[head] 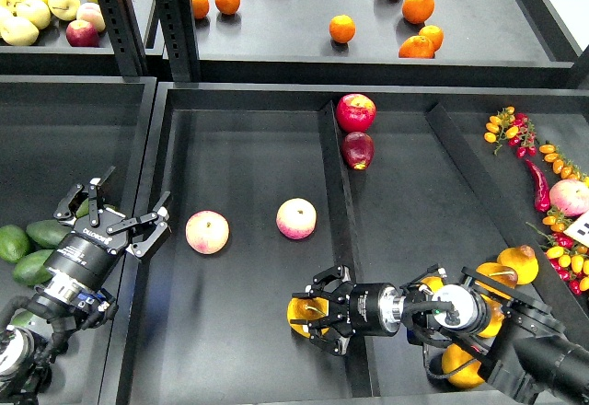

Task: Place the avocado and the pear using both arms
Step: 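Carry the yellow pear with the right gripper into the pear bin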

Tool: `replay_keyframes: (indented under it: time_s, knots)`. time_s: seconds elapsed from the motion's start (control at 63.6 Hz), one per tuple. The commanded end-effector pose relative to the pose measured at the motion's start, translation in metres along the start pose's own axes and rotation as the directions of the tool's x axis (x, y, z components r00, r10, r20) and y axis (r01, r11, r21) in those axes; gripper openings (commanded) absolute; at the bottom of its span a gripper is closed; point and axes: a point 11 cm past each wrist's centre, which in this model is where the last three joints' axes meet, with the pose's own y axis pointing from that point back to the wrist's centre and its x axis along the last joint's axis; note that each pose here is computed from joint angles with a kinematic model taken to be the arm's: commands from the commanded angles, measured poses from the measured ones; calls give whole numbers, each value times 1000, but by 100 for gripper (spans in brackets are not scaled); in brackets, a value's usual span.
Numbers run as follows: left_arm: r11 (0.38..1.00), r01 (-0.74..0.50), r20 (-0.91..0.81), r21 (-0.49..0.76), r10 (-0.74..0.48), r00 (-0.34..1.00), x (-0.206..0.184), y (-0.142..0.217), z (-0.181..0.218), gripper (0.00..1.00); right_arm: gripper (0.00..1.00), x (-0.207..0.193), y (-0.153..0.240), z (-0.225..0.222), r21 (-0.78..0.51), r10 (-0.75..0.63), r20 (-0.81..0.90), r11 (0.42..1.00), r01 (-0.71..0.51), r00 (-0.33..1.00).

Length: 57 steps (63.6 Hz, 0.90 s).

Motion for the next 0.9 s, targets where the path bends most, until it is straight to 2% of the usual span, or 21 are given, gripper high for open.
replay_keyframes:
  time_s: [0.0, 0.204, 0.425, 0.881]
  knots:
    - [999, -32, -12, -8, 32, 999, 10, 4, 1, 99, 24, 9, 19, -1, 24, 12, 10, 1000, -12, 1000]
    - [996, -83, -31, -36, 82, 996, 27, 10, 9, 99, 24, 32, 49, 8, 23, 61, 18, 998, -62, 998]
    - [992, -115, -43, -48, 113, 993, 37, 13, 12, 99, 25, 61, 75, 38, -15, 107, 44, 994, -106, 993]
    - [994, -96, -37, -50, 95, 995, 31, 10, 14, 99, 27, 96, 83, 69, -55, 168, 71, 985, -164, 983]
